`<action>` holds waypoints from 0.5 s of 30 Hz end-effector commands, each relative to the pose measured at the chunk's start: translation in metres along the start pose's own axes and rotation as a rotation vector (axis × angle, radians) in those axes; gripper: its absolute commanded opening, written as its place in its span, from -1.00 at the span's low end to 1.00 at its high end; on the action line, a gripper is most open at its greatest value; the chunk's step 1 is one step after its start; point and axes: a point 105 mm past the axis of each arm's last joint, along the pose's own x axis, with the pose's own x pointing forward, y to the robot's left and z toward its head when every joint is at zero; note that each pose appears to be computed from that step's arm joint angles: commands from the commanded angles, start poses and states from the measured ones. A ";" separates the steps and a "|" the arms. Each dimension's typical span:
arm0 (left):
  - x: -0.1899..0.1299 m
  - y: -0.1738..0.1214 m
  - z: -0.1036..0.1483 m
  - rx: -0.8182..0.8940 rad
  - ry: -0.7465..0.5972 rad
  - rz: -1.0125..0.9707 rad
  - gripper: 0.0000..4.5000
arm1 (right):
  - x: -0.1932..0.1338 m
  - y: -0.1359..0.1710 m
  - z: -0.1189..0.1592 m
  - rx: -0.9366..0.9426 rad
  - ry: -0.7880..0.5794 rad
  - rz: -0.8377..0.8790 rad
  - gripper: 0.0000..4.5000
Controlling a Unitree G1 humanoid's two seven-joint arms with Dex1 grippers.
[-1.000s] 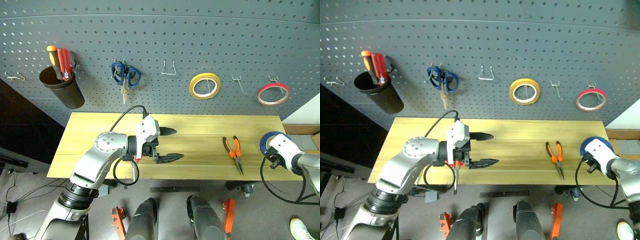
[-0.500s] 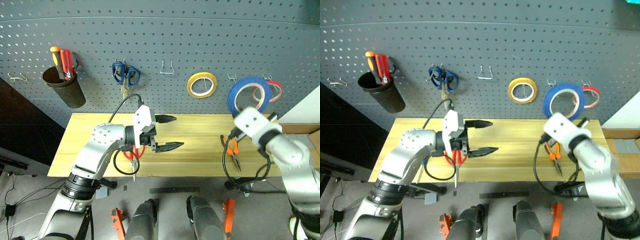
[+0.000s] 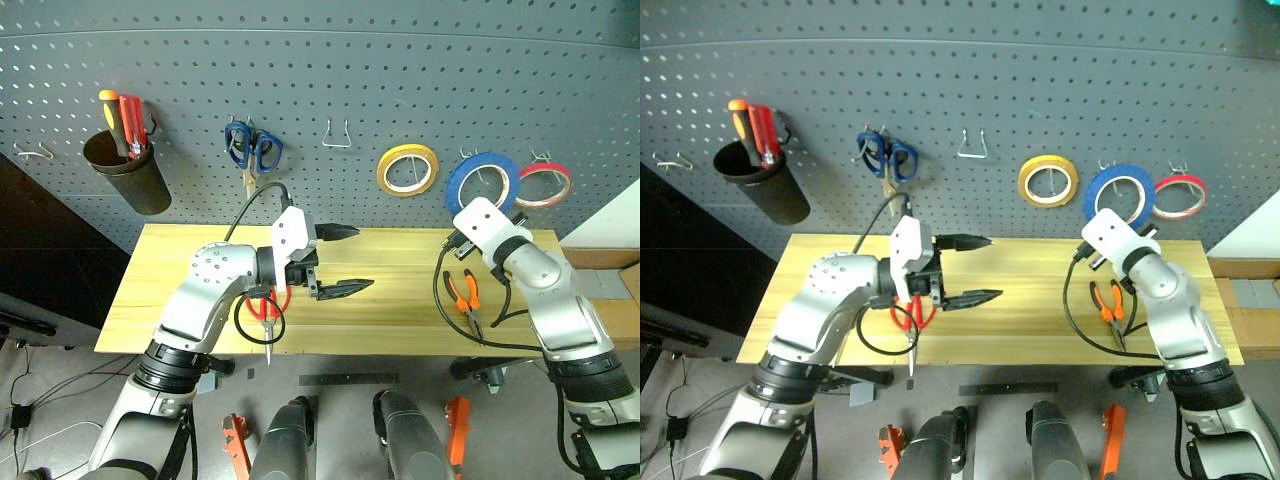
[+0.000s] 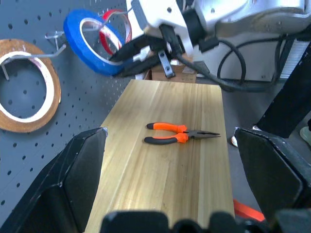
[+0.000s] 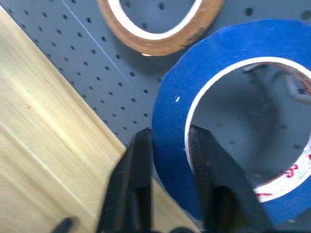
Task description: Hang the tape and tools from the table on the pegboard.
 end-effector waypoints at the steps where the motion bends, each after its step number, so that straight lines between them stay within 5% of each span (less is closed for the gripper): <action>1: 0.003 -0.001 0.006 0.027 -0.015 -0.014 1.00 | -0.019 0.011 0.000 0.070 -0.014 -0.008 0.07; 7: -0.004 -0.003 -0.015 0.081 0.092 -0.042 1.00 | -0.042 0.038 -0.046 0.470 0.233 -0.074 0.98; 15: -0.015 0.011 -0.025 0.127 0.149 -0.041 1.00 | -0.016 0.052 -0.083 0.737 0.565 -0.076 0.99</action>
